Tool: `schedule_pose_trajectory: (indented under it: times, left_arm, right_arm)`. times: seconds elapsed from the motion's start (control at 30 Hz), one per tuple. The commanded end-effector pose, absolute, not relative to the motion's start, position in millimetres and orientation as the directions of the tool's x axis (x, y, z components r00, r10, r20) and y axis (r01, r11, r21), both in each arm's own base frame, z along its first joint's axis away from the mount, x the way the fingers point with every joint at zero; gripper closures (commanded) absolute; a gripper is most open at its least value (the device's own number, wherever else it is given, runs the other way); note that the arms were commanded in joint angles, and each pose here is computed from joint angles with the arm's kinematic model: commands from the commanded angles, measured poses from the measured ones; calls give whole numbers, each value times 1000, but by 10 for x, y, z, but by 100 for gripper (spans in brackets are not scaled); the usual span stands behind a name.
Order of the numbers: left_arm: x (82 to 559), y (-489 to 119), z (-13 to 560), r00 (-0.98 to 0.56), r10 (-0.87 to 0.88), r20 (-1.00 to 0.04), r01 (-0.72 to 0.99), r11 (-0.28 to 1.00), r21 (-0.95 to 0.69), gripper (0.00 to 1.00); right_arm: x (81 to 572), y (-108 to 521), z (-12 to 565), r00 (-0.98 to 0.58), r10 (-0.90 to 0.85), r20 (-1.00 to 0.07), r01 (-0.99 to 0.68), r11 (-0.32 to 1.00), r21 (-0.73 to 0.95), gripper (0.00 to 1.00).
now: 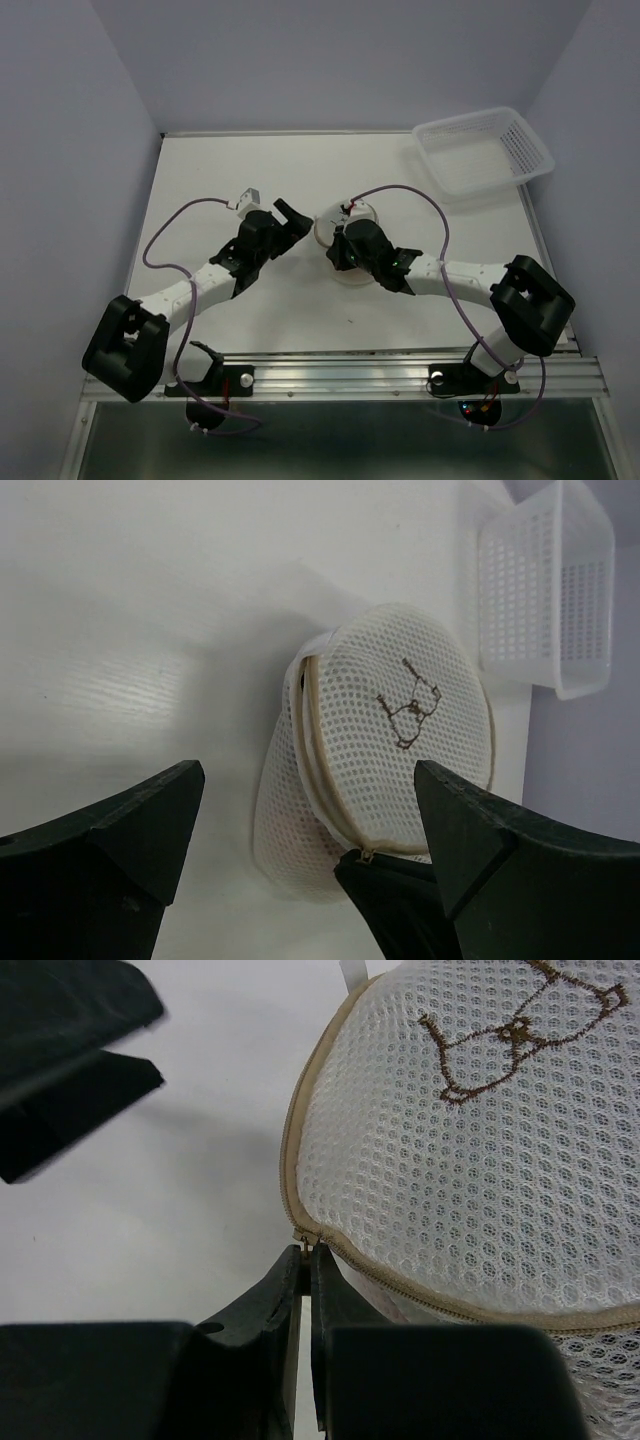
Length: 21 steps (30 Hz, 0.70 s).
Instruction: Unzip the laundry bag and remove the bra
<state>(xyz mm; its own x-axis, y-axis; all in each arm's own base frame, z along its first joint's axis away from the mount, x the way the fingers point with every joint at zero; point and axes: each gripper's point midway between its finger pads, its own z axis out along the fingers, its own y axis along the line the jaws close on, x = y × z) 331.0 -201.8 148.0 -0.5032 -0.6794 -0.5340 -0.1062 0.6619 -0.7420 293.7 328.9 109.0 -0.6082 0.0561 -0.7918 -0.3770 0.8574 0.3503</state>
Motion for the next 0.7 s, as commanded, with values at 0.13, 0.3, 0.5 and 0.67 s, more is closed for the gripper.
schedule_pose_trajectory:
  times: [0.13,0.3,0.5,0.67]
  left_arm:
    - [3350,-2622,1343,-614,-630,-475,-53,633,-772,2]
    - [3408,-2800,1247,-636,-639,-433,-64,603,-795,21]
    - [3474,-2845,1323,-625,-646,-438,-55,596,-801,82]
    - [3456,-2641,1399,-580,-637,-508,-60,655,-753,100]
  right_arm:
    - [3013,3382,1331,-558,114,-822,-398,832,385,99]
    - [2994,3358,1331,-553,109,-826,-404,832,381,99]
    - [2978,3311,1322,-548,105,-830,-402,837,372,99]
    - [2981,3095,1375,-516,80,-853,-371,876,307,99]
